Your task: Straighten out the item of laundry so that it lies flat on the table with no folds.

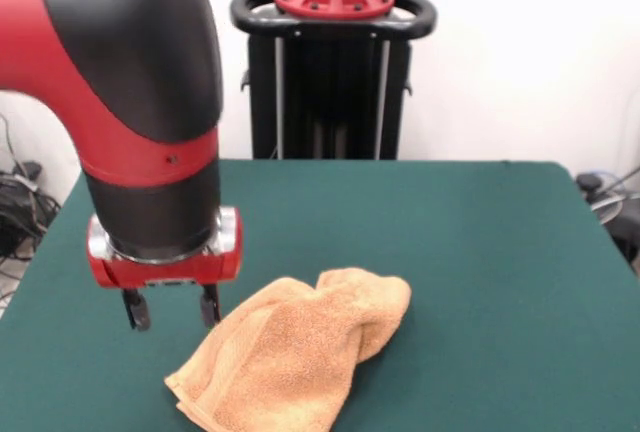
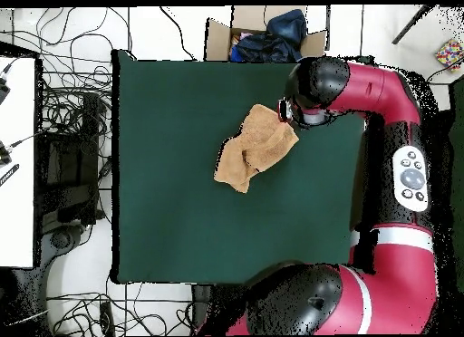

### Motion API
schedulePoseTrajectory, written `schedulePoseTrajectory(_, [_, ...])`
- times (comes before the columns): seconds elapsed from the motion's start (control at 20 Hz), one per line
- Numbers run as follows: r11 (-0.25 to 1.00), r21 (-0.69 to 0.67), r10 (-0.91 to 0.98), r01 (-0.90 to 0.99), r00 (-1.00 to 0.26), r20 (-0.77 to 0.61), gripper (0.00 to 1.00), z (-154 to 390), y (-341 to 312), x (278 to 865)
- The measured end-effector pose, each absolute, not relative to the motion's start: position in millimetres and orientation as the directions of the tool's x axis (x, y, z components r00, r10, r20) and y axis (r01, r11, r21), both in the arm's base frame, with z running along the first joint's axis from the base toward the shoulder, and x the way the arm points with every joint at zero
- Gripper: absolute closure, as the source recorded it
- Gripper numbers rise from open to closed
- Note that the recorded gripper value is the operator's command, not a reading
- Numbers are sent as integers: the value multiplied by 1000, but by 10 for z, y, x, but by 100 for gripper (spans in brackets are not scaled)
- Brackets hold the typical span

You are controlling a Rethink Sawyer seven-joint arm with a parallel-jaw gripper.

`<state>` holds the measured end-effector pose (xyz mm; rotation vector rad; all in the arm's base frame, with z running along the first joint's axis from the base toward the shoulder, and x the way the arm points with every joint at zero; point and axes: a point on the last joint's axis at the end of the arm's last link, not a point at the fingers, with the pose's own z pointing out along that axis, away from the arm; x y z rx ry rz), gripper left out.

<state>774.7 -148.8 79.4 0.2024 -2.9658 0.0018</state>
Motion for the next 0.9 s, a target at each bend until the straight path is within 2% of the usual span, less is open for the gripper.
schedulePoseTrajectory(0.2, [991,-2,-129,-131,-980,149,0,874,-1511,7834])
schedulePoseTrajectory(0.55, [988,-37,-149,-150,-989,25,0,637,-1415,8004])
schedulePoseTrajectory(0.9, [986,-30,-163,-164,-986,18,0,380,-1290,7988])
